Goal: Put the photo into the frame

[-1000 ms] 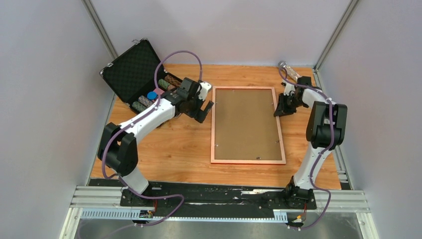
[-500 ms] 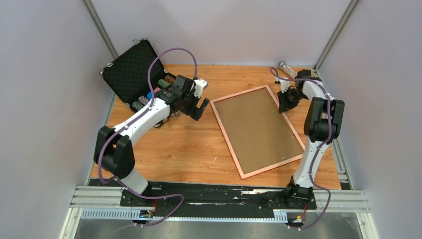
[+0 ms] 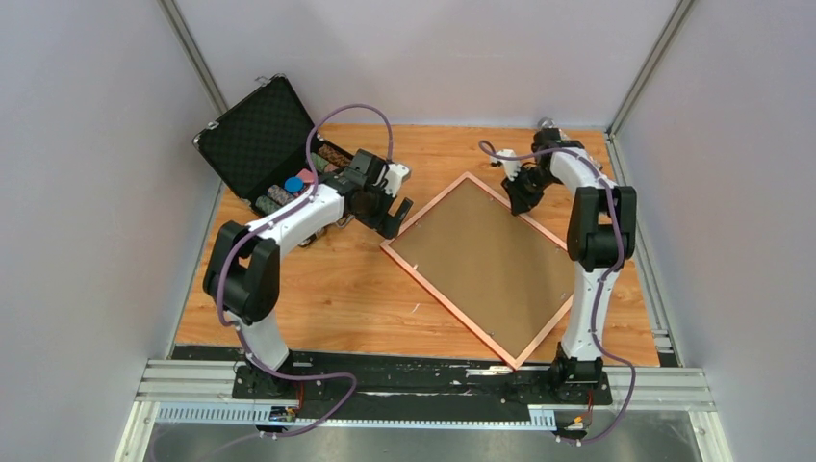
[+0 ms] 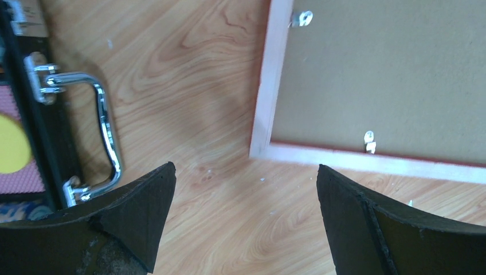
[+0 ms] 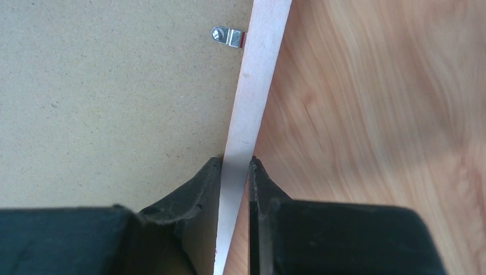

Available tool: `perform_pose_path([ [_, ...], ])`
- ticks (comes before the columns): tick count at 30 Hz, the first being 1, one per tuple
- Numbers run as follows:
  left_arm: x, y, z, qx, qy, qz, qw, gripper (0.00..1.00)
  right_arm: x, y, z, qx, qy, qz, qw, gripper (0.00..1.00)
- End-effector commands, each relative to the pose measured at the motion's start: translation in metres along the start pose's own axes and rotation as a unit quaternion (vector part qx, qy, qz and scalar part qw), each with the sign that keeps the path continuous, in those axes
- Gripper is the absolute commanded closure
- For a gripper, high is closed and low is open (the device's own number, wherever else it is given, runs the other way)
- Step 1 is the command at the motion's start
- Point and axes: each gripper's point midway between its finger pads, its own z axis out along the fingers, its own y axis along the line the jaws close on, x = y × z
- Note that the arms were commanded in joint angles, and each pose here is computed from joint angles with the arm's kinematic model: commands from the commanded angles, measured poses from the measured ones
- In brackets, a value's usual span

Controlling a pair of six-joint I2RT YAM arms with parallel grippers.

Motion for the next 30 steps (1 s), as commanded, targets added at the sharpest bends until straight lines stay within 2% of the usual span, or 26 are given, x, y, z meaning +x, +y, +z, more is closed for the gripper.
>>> perform_pose_path([
  [1, -0.019, -0.009, 0.011, 0.031, -0.012, -0.009, 0.999, 0.0, -0.051, 0.012, 0.021, -0.019, -0.049, -0.066, 0.996, 0.99],
  [8, -0.01, -0.01, 0.037, 0.04, 0.023, -0.027, 0.999, 0.01, -0.081, 0.021, 0.034, -0.026, -0.075, -0.079, 0.994, 0.99],
  [16, -0.001, -0.007, 0.039, 0.036, 0.031, -0.017, 0.999, 0.02, -0.099, 0.027, 0.034, -0.037, -0.11, -0.065, 0.991, 0.98],
  [30, 0.008, 0.018, 0.054, -0.014, 0.054, 0.046, 0.997, 0.13, -0.089, 0.036, 0.04, -0.039, -0.092, -0.053, 0.994, 0.99],
])
